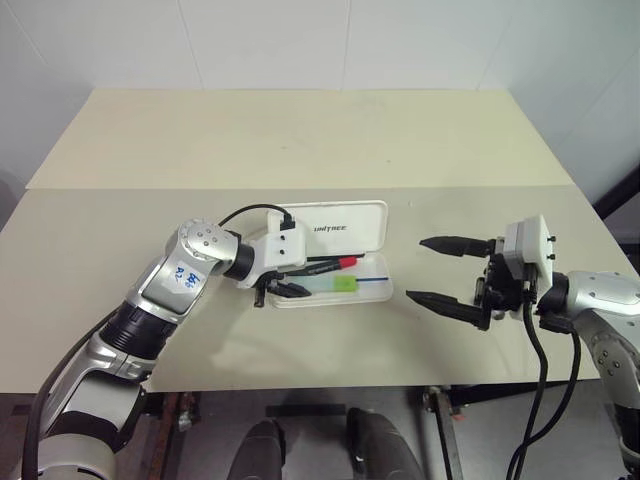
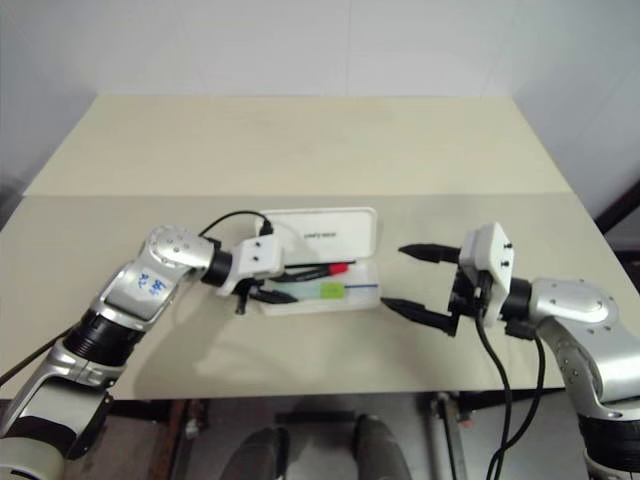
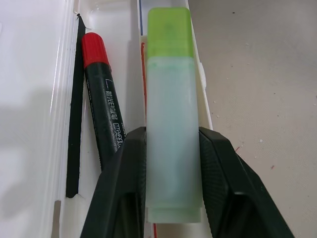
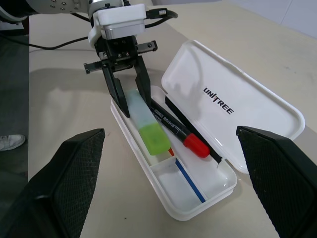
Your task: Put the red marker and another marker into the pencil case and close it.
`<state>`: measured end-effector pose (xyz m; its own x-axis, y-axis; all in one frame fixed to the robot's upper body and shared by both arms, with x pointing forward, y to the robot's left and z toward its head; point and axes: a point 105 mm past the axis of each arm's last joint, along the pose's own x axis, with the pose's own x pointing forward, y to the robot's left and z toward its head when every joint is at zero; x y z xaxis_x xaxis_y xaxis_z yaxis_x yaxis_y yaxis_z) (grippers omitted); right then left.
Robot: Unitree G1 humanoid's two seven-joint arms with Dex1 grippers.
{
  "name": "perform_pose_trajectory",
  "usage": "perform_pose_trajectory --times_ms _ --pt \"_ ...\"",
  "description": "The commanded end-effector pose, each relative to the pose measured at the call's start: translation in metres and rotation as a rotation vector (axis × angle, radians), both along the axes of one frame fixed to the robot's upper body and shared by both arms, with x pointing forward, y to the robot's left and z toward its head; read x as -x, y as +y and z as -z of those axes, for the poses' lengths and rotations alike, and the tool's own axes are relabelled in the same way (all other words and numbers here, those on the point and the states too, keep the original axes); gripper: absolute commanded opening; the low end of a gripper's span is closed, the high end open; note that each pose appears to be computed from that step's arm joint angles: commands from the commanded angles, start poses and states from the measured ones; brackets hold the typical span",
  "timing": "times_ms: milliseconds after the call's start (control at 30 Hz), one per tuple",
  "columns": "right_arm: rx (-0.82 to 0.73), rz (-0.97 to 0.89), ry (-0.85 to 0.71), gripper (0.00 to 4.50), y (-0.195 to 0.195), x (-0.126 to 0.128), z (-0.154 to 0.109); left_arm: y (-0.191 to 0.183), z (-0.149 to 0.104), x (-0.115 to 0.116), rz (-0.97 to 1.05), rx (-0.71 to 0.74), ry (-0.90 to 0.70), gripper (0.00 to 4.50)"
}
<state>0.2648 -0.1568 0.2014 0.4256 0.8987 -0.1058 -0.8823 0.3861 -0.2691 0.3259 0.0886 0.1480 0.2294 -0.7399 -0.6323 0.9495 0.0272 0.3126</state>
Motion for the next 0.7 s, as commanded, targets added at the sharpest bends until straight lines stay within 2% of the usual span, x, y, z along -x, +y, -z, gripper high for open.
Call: perform_pose_trajectory --times_ms 33,200,633,700 --pt "0.001 -0.013 -0.041 4.5 0.0033 0.0014 -0.008 -0.0053 -0.0092 0.0022 0.023 -0.003 -0.048 2.77" --pt "0.005 -0.009 -0.042 4.5 0.0025 -0.0001 -0.0081 -0.0067 -0.0114 0.003 0.024 0.006 -0.053 4.45" --pt "0.006 -0.01 -0.048 4.5 0.0037 -0.003 -0.0091 -0.0059 -0.0117 -0.0013 -0.013 0.013 -0.072 4.49" --pt "0.005 0.0 -0.046 4.5 0.0018 -0.0037 -0.0084 -0.0114 -0.018 -0.0026 -0.004 0.044 -0.101 4.49"
